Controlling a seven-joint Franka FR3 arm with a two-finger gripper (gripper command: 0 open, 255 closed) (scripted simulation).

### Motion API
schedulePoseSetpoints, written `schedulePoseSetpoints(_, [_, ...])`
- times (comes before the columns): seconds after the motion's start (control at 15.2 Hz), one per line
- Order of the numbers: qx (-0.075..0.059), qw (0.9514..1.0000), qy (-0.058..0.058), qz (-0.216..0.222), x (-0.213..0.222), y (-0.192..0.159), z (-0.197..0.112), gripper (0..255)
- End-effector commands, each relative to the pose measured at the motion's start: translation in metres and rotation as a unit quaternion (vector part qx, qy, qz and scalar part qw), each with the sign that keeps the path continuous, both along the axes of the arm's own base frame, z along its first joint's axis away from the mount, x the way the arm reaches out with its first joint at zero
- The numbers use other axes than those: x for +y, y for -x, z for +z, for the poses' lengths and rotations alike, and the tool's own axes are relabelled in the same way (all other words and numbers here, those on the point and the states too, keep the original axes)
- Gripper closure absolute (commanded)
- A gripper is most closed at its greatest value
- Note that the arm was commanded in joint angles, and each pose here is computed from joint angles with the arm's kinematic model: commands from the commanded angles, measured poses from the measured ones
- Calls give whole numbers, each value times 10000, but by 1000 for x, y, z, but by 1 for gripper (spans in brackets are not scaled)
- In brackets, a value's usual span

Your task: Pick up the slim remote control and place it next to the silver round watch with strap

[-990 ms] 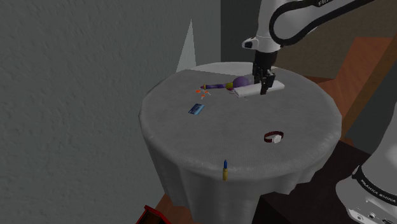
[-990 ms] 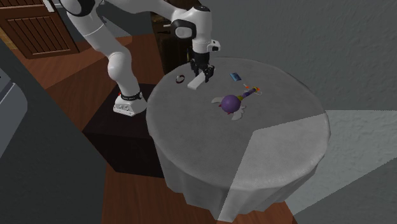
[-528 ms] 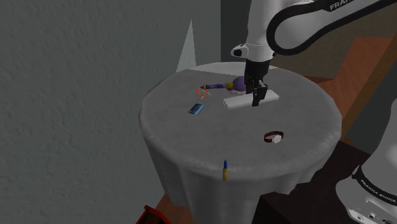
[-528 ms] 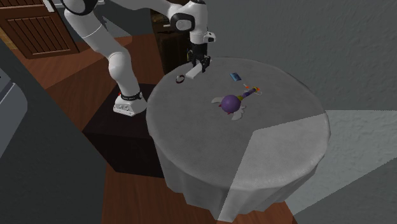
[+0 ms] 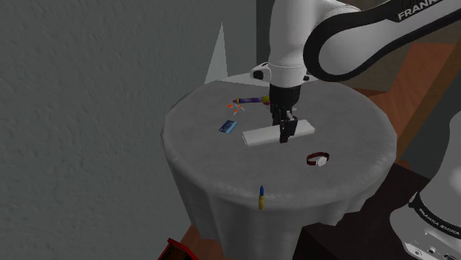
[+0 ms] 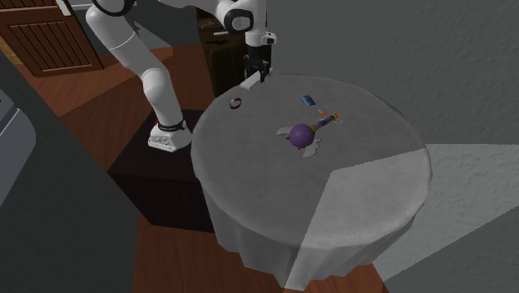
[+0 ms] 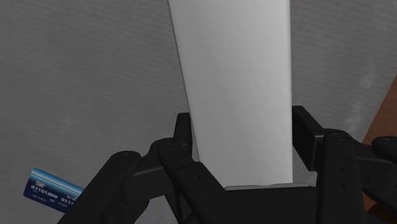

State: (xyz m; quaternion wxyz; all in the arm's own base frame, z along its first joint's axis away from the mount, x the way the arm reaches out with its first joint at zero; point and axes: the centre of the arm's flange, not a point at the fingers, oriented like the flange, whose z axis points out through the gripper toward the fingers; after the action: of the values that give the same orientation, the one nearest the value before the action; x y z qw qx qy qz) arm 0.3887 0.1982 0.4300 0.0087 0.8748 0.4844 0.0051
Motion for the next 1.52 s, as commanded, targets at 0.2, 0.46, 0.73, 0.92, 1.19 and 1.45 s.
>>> schedulePoseSetpoints(0.2, [-1,10000,-3,-6,51,16,-4,255])
schedulePoseSetpoints(0.46, [-1,10000,-3,-6,51,16,-25,255])
schedulePoseSetpoints(0.73, [-1,10000,-3,-6,51,16,-47,255])
schedulePoseSetpoints(0.92, [-1,10000,-3,-6,51,16,-62,255])
schedulePoseSetpoints(1.19, [-1,10000,-3,-6,51,16,-84,255])
schedulePoseSetpoints(1.45, [-1,10000,-3,-6,51,16,-91,255])
